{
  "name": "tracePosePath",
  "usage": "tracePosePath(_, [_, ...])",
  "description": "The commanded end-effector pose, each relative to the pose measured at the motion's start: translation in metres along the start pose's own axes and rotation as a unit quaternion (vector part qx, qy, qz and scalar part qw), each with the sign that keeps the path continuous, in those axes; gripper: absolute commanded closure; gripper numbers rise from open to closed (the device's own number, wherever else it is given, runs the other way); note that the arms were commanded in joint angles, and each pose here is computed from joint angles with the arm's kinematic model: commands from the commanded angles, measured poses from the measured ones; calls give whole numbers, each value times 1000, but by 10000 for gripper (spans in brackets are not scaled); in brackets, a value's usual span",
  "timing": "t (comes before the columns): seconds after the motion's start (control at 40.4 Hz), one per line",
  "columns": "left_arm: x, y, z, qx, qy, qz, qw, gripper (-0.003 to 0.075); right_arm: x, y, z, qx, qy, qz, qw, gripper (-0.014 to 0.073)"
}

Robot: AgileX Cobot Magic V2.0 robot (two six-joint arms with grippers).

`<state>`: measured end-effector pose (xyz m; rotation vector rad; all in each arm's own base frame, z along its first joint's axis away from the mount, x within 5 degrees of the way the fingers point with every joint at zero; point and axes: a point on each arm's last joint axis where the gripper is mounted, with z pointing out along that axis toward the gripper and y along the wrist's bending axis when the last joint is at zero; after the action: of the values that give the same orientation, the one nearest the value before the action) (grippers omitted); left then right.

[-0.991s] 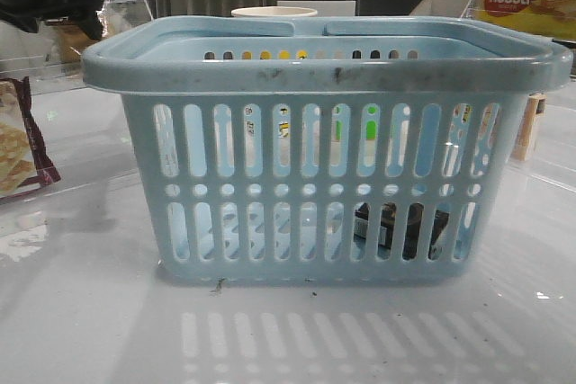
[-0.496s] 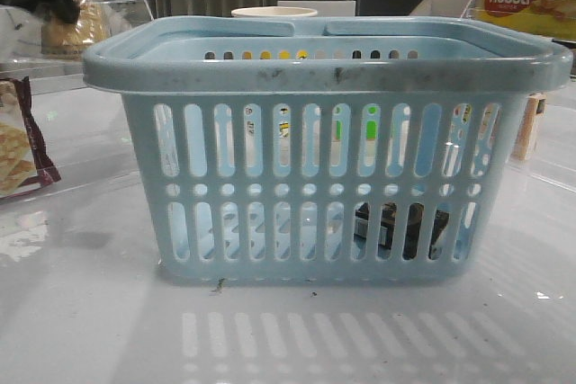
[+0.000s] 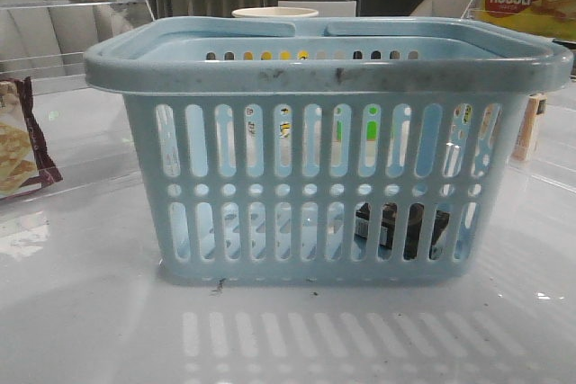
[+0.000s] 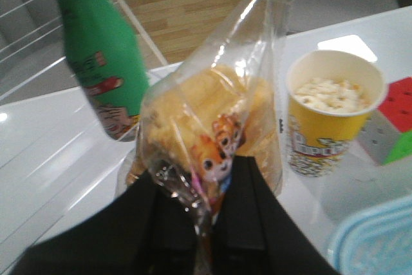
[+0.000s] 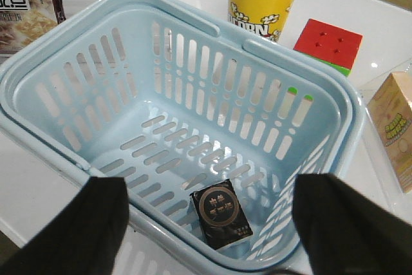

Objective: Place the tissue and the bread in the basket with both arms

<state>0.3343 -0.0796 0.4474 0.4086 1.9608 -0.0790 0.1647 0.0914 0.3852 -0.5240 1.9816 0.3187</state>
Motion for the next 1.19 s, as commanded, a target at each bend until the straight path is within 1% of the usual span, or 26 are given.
tracePosePath(0.0, [-19,-26,-37,33,-63,25,997,629,-16,0,-9,3,-62,-7,998,-27])
tracePosePath(0.124, [-7,-61,-35,85,-44,46,994,629,-16,0,-8,5,-60,-9,998,-27])
tracePosePath(0.223, [10,-92,-24,129,-8,64,990,629,-15,0,-8,5,-58,-9,998,-27])
tracePosePath(0.273, [21,-113,-14,155,13,78,985,629,-15,0,-8,5,-58,-9,998,-27])
tracePosePath(0.396, [37,-145,7,189,41,98,976,629,-15,0,-8,5,-56,-9,998,-27])
tracePosePath(0.471, [43,-156,20,196,46,103,974,627,-15,0,-8,5,-55,-9,998,-27])
tracePosePath(0.52, [49,-164,32,199,52,106,973,602,-14,0,-8,5,-54,-9,999,-27])
tracePosePath(0.545, [50,-164,35,199,51,105,973,584,-14,0,-8,5,-53,-9,999,-27])
tracePosePath(0.595, [54,-168,42,203,60,100,972,521,-14,0,-8,5,-52,-9,999,-27])
tracePosePath(0.694, [57,-169,46,204,66,99,972,353,-14,0,-8,5,-51,-9,999,-27])
tracePosePath(0.743, [55,-169,43,204,63,99,972,291,-14,0,-8,4,-50,-9,999,-27])
tracePosePath(0.768, [53,-167,40,204,58,98,972,274,-14,0,-8,4,-49,-9,999,-27])
tracePosePath(0.818, [48,-165,32,203,47,96,973,260,-13,0,-8,4,-46,-9,999,-27])
tracePosePath(0.966, [34,-153,-2,203,27,96,974,265,-9,-2,-14,12,-32,-18,999,-27])
tracePosePath(1.09, [31,-139,-37,202,9,92,975,265,1,-2,-28,12,-42,-18,999,-27])
tracePosePath(1.165, [35,-132,-57,201,-1,90,975,265,12,-2,-36,12,-46,-18,999,-27])
